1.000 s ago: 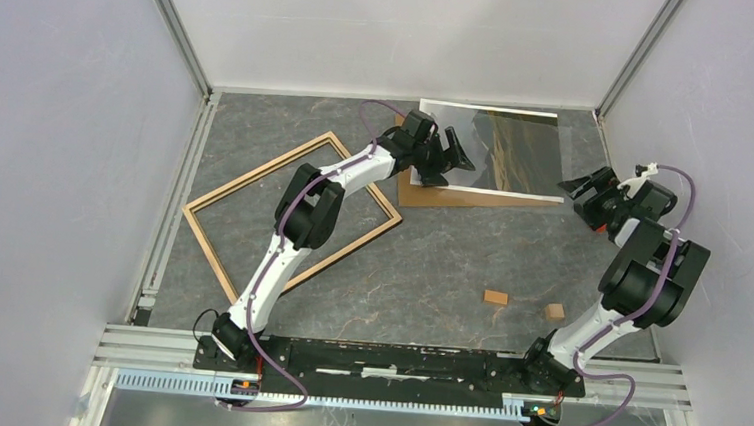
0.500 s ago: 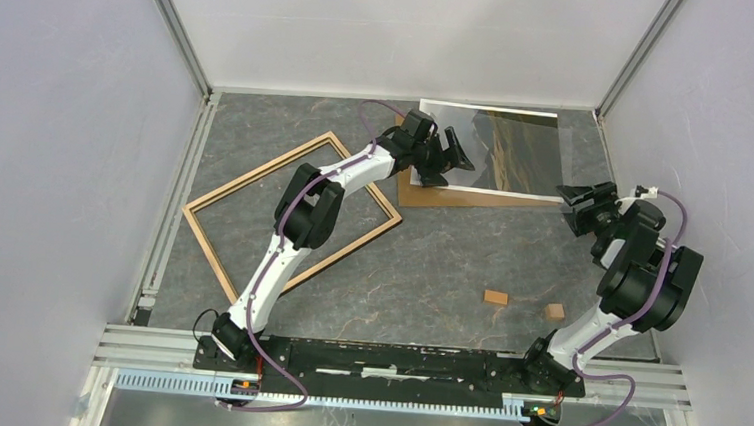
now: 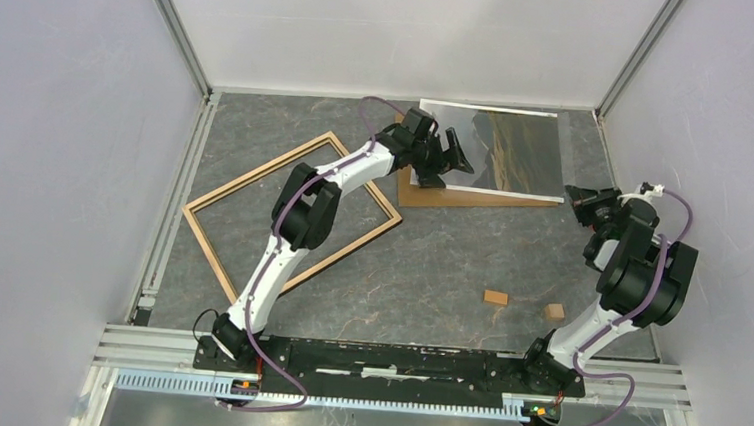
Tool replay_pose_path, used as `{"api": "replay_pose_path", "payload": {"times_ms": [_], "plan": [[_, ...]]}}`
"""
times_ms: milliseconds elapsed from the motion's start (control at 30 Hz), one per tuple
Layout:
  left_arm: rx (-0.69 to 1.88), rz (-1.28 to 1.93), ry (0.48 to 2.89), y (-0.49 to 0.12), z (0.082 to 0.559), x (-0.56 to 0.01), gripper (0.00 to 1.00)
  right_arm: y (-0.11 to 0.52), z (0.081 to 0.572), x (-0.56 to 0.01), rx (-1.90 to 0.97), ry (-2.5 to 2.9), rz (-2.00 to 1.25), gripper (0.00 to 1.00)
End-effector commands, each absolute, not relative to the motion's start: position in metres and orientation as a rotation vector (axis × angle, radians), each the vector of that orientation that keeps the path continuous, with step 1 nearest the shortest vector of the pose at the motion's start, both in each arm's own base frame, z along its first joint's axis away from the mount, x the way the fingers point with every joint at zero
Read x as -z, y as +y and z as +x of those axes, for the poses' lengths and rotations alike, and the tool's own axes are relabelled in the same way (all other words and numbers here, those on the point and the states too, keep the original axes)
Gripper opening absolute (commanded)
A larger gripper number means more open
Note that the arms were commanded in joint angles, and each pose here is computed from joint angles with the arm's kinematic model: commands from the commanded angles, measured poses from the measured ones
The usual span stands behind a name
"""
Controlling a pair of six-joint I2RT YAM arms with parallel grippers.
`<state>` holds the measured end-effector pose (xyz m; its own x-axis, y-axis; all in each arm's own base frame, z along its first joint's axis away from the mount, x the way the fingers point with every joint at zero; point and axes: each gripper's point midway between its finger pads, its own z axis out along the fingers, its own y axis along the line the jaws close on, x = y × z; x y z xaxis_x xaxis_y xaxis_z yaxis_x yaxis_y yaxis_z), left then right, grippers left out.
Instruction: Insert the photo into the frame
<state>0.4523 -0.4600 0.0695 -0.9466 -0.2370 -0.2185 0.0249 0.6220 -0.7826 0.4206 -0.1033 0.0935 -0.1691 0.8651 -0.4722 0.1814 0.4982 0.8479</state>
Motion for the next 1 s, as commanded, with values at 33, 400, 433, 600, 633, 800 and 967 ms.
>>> {"api": "replay_pose_path", "payload": {"times_ms": [33,400,433,600,633,800,967], "plan": [[1.23,0.069,2.387,-0.444,0.431,-0.195,0.99,-0.117,0.433,-0.126,-0.678,1.599,0.78,0.0],[0.731,0.164,2.217,-0.299,0.362,-0.317,1.0,-0.106,0.415,-0.208,-0.515,1.682,0.582,0.0],[0.706,0.152,2.186,-0.287,0.354,-0.331,1.0,-0.101,0.414,-0.216,-0.505,1.689,0.56,0.0],[0.607,0.062,2.062,-0.235,0.325,-0.374,1.0,-0.065,0.409,-0.277,-0.419,1.71,0.399,0.0],[0.596,0.044,2.037,-0.227,0.32,-0.382,1.0,-0.054,0.407,-0.292,-0.403,1.709,0.368,0.0],[0.553,-0.003,1.95,-0.199,0.304,-0.407,1.0,-0.004,0.4,-0.364,-0.329,1.684,0.244,0.0],[0.529,-0.03,1.886,-0.181,0.294,-0.426,1.0,0.062,0.399,-0.405,-0.389,1.665,0.136,0.0]]}}
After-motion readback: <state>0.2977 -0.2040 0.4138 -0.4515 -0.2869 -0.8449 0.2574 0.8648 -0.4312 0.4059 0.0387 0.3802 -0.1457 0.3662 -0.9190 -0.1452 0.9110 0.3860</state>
